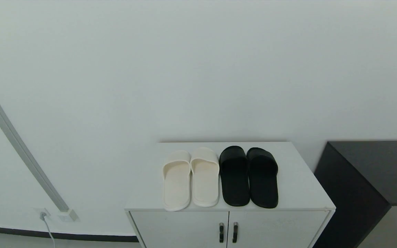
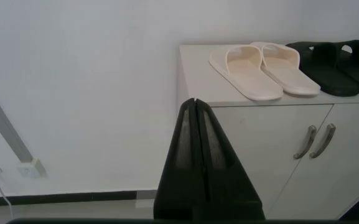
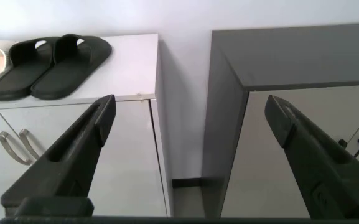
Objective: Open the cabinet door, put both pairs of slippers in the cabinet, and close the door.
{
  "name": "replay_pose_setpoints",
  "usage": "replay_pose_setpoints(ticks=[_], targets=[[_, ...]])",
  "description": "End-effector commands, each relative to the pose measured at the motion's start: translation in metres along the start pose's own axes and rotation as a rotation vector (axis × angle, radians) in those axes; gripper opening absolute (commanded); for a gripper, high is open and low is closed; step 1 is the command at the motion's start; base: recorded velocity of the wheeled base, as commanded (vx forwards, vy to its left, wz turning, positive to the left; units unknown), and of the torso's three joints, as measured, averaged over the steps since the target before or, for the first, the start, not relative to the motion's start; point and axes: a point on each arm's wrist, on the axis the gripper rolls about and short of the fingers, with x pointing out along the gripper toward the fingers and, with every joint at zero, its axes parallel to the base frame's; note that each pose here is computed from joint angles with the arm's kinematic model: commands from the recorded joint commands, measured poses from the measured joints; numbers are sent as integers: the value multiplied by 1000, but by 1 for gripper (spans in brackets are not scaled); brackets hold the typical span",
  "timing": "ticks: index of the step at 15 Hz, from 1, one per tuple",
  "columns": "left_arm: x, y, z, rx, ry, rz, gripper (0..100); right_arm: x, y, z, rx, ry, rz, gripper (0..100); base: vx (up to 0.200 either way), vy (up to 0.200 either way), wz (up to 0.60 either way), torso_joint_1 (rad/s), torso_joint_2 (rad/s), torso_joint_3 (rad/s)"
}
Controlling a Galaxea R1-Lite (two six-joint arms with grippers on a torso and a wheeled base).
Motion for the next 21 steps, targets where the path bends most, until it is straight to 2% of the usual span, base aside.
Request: replay_pose_setpoints(ticks=[1,4,8,9,10,11,12,13,15,17,19,21], targets=[[0,0,0,-1,-1,0,0,0,0,1,7,5,-11,100,0,0,0,0,0,0],[0,0,0,1,1,0,0,2,0,2,12,16,-26,100,0,0,0,0,0,0],[0,0,0,13,2,-4,0,2,1,3,-43,8,3,100,0,0,0,0,0,0],[0,0,0,16,2,-7,0,-4,0,31,-25,-88,12,100,0,0,0,0,0,0],[0,0,0,33,2,-7,0,-16,-2,95,35,-210,41,100,0,0,0,0,0,0],[0,0,0,42,1,-6,0,-1,0,103,26,-54,75,100,0,0,0,0,0,0],[0,0,0,48,1,-6,0,24,3,95,-3,154,146,100,0,0,0,0,0,0],[0,0,0,45,2,-4,0,46,7,90,2,260,202,100,0,0,0,0,0,0],[0,0,0,44,2,-6,0,88,15,92,4,353,300,100,0,0,0,0,0,0],[0,0,0,44,2,-8,0,126,37,97,50,385,404,100,0,0,0,0,0,0],[0,0,0,45,1,-7,0,146,68,97,52,406,442,100,0,0,0,0,0,0],[0,0,0,45,2,-8,0,161,115,98,88,385,461,100,0,0,0,0,0,0]])
